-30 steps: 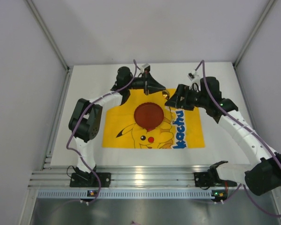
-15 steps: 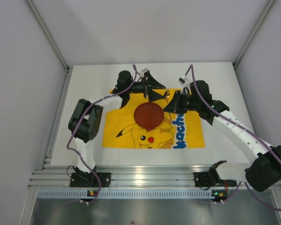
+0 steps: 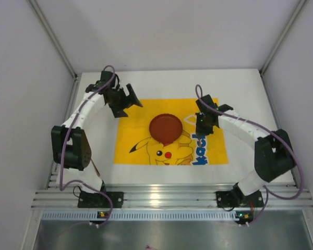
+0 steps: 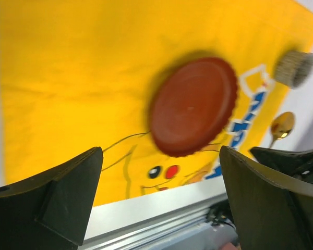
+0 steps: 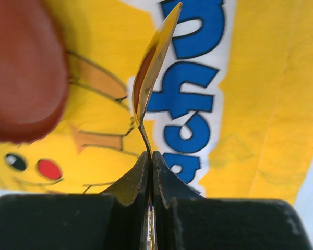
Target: Set the dinner table for one person
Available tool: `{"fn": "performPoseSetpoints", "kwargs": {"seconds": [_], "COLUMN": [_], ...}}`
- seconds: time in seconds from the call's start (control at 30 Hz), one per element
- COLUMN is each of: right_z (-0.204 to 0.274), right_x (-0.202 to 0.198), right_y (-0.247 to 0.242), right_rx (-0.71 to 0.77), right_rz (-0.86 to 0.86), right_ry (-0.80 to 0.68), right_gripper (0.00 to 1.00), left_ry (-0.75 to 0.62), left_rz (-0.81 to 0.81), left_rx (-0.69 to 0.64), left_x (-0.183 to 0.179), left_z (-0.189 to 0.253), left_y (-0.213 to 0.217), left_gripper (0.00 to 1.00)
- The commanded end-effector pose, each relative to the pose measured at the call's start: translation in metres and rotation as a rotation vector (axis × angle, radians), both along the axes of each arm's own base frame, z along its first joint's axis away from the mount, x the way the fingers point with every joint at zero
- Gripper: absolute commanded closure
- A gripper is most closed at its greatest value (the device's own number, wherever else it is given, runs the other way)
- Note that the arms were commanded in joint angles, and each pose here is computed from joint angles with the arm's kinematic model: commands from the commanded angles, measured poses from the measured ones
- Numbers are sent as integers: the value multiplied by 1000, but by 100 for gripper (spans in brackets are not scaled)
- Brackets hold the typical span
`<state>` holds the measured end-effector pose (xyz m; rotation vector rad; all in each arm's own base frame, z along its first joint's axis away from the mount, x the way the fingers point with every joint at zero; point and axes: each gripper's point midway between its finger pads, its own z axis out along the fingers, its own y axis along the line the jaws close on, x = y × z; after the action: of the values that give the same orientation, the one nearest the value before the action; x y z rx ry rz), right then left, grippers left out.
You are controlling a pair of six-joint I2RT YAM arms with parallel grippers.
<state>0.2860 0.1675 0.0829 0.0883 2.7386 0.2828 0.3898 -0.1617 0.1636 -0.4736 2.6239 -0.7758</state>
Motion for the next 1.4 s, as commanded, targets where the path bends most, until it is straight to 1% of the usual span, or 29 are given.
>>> {"fn": "performPoseSetpoints", "kwargs": {"seconds": [0.0, 0.03, 0.07, 0.13, 0.2, 0.23, 0.3, 0.33, 0.37, 0.43, 0.57, 0.7, 0.9, 1.0, 1.1, 1.23, 1.33, 1.37], "right_z": [-1, -5, -7, -11, -13, -17, -21, -23, -25, -27, -21, -2, 32, 32, 29, 23, 23, 23], "right_x": [20, 23, 28, 36, 40, 42, 42, 42, 41, 37, 33, 27, 12, 6, 1, -4, -1, -1], "right_y": [-26, -25, -28, -27, -26, -24, -21, -16, -15, -11, -6, -3, 0, -1, -1, 1, 3, 3], "right_rx": [-199, -234, -273, -338, -380, -408, -428, -439, -450, -460, -440, -405, -321, -307, -297, -289, -291, -293], "right_rz": [-46, -38, -37, -27, -22, -11, -1, 9, 11, 21, 18, 18, 21, 25, 30, 53, 67, 70], "right_ry": [-11, 6, 1, 9, 15, 29, 41, 40, 41, 45, 42, 16, -40, -35, -22, 7, 8, 9], "right_gripper": [100, 100, 100, 100, 100, 94, 74, 58, 50, 44, 43, 44, 44, 44, 44, 45, 45, 45], "left_ry": [107, 119, 121, 184, 211, 221, 251, 266, 284, 300, 311, 335, 446, 490, 535, 565, 602, 610], "left_rz": [16, 50, 66, 117, 139, 174, 196, 223, 232, 252, 295, 352, 428, 453, 441, 439, 417, 407], "left_rx": [249, 293, 317, 391, 424, 465, 498, 510, 531, 546, 568, 630, 649, 625, 642, 625, 591, 579], "left_x": [-53, -57, -62, -77, -88, -91, -101, -103, -108, -112, -117, -122, -138, -148, -162, -166, -167, -167], "left_z": [-24, -28, -28, -37, -41, -43, -49, -50, -54, -56, -55, -56, -79, -94, -106, -119, -135, -140], "left_y": [64, 81, 90, 114, 126, 140, 152, 162, 168, 179, 199, 227, 252, 257, 264, 261, 256, 254], "left_gripper": [2, 2, 2, 2, 2, 2, 2, 2, 2, 2, 2, 2, 2, 2, 2, 4, 8, 12]}}
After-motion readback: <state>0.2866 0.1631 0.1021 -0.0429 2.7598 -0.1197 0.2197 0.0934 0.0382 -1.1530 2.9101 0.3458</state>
